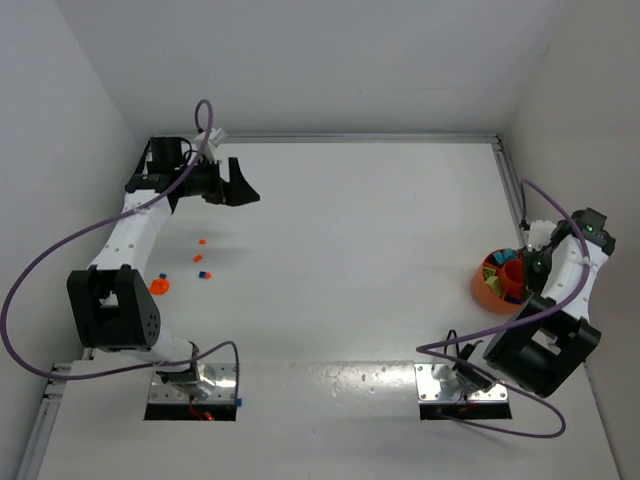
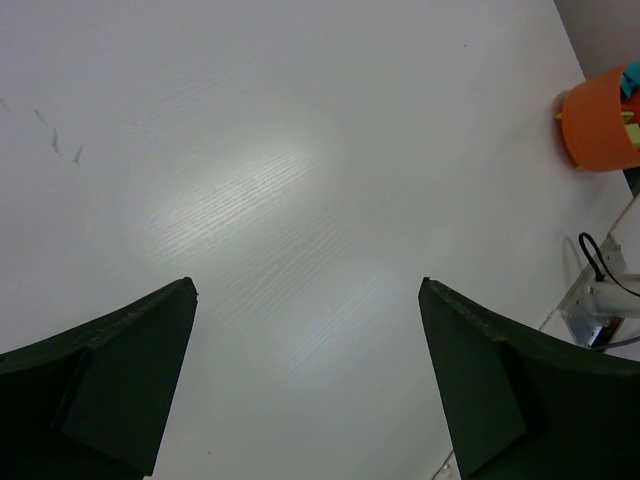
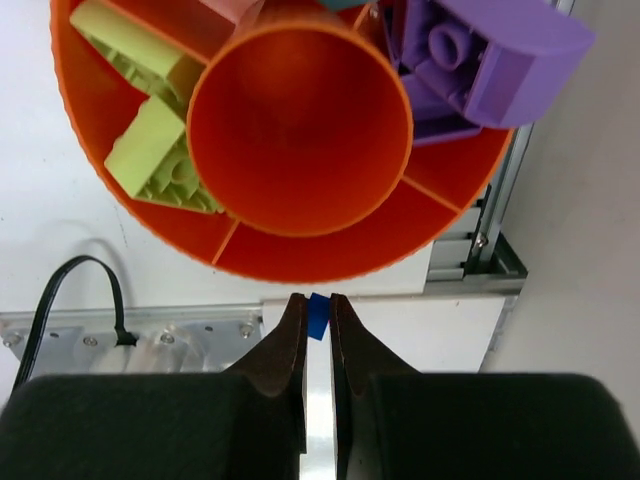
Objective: Sort the legos into containers by color
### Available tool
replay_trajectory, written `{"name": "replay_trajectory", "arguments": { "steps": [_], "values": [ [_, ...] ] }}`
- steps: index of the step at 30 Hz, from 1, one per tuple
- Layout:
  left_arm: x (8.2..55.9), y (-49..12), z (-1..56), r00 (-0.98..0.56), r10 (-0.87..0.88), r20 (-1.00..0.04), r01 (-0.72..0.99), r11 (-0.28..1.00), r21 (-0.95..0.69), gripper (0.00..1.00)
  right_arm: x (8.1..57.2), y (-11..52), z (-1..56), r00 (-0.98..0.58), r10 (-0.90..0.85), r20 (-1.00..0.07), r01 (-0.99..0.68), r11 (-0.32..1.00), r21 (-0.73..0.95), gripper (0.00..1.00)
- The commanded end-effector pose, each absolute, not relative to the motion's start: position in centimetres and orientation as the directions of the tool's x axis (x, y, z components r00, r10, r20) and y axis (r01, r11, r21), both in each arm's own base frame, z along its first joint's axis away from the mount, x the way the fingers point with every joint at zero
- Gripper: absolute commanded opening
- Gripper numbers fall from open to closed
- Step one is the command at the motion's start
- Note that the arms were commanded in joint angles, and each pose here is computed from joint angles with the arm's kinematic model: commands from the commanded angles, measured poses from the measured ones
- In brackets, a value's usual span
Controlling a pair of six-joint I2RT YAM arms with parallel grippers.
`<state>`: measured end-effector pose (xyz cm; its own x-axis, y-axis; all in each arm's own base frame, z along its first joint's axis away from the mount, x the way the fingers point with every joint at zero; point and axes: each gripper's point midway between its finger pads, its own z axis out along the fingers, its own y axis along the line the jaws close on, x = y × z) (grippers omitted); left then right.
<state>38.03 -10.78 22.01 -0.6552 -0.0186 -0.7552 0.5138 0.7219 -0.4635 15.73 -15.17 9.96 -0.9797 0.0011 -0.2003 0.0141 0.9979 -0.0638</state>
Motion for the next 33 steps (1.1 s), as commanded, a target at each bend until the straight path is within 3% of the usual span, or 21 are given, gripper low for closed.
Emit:
{"name": "replay_trajectory", "arguments": {
  "steps": [1, 9, 13, 18, 26, 29, 33],
  "values": [
    [37.9, -10.9, 24.4, -0.569, -0.014, -0.822, 0.548, 0.739, -0.392, 0.99, 17.3, -15.8, 10.2, -0.963, -0.02, -0.27, 0.001, 0.997, -0.079, 0.0],
    [37.9, -10.0, 24.9, -0.527, 0.008, -0.85, 0.537, 0.778, -0.325, 0.99, 18.0, -15.8, 9.1, -0.954, -0.017, -0.3, 0.007, 0.997, -0.076, 0.16],
    [37.9, -9.2, 24.5, -0.544, 0.043, -0.838, 0.515, 0.806, -0.293, 0.99, 17.7, -15.6, 8.8, -0.956, -0.015, -0.293, 0.006, 0.998, -0.069, 0.38],
    [37.2, -8.8, 24.5, -0.532, 0.072, -0.844, 0.527, 0.808, -0.263, 0.99, 18.2, -15.4, 9.3, -0.948, -0.028, -0.318, -0.011, 0.998, -0.058, 0.39],
    [35.4, -2.5, 24.3, -0.564, 0.072, -0.822, 0.439, 0.87, -0.225, 0.96, 22.5, -9.3, 18.0, -0.778, -0.231, -0.584, -0.29, 0.957, 0.007, 0.3],
    [33.7, 0.7, 23.0, -0.616, 0.06, -0.785, 0.382, 0.895, -0.231, 0.96, 24.6, -5.8, 17.5, -0.8, -0.249, -0.546, -0.399, 0.9, 0.173, 0.28],
    [31.1, 3.0, 21.6, -0.671, 0.061, -0.739, 0.346, 0.907, -0.239, 0.99, 29.5, -0.5, 17.3, -0.746, -0.347, -0.569, -0.538, 0.817, 0.208, 0.26]
  ]
}}
